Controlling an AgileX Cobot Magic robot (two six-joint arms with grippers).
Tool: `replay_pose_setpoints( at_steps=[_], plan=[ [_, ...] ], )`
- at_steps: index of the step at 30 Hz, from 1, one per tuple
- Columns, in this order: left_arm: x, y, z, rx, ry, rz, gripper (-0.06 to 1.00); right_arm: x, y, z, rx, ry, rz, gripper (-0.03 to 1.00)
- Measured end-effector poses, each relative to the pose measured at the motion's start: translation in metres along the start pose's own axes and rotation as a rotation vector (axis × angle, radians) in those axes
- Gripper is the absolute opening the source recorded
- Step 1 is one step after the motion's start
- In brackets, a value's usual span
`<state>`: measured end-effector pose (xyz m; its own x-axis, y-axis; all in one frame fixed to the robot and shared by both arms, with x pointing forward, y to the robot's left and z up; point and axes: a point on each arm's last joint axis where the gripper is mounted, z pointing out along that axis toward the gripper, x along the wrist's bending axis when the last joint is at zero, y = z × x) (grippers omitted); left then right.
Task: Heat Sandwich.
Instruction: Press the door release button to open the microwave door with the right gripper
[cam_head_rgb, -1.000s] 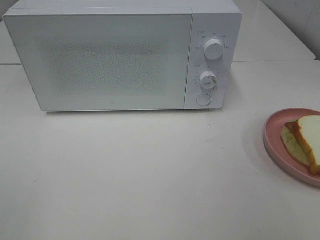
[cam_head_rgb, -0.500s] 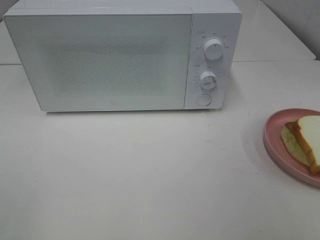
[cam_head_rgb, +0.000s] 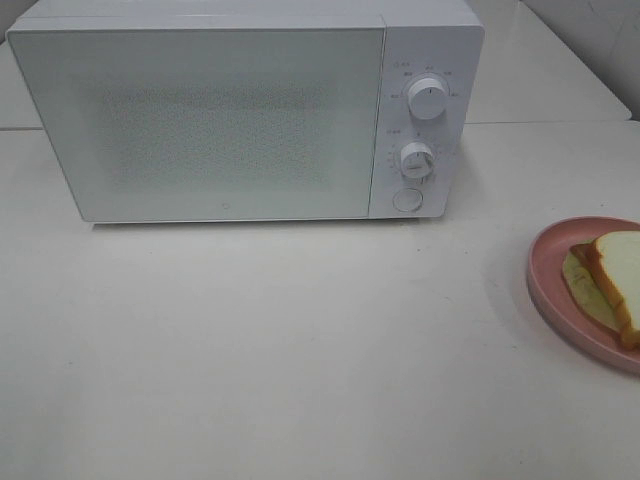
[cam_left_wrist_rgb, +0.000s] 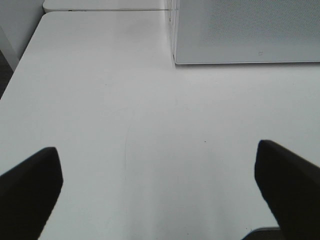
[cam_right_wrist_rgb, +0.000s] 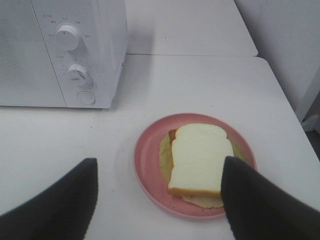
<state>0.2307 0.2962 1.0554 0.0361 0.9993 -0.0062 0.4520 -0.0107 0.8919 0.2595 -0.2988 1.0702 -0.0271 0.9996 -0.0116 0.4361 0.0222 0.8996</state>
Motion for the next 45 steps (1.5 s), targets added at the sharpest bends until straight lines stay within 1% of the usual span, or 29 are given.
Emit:
replay_pose_setpoints(
  at_steps=[7, 13, 17, 21, 30, 31, 35, 45],
  plan=[
    [0.0, 0.0, 0.0, 0.0, 0.0, 0.0, 0.99, 0.0, 0.011, 0.019, 0.043, 0.001, -0.001, 0.68],
    [0.0, 0.0, 0.0, 0.0, 0.0, 0.0, 0.99, 0.0, 0.019, 0.034, 0.022, 0.002, -0.002, 0.68],
    [0.0, 0.0, 0.0, 0.0, 0.0, 0.0, 0.99, 0.001, 0.021, 0.058, 0.001, 0.003, -0.003, 0.68],
    [0.0, 0.0, 0.0, 0.0, 0.0, 0.0, 0.99, 0.001, 0.024, 0.068, -0.015, 0.004, -0.003, 0.68],
    [0.0, 0.0, 0.0, 0.0, 0.0, 0.0, 0.99, 0.001, 0.025, 0.104, -0.003, 0.005, -0.006, 0.68],
    [0.0, 0.0, 0.0, 0.0, 0.0, 0.0, 0.99, 0.002, 0.025, 0.113, -0.008, 0.006, -0.007, 0.68],
    [0.0, 0.0, 0.0, 0.0, 0.0, 0.0, 0.99, 0.002, 0.026, 0.125, -0.015, 0.007, -0.007, 0.68],
    [0.0, 0.0, 0.0, 0.0, 0.0, 0.0, 0.99, 0.003, 0.031, 0.166, -0.075, 0.011, -0.007, 0.68]
  ],
)
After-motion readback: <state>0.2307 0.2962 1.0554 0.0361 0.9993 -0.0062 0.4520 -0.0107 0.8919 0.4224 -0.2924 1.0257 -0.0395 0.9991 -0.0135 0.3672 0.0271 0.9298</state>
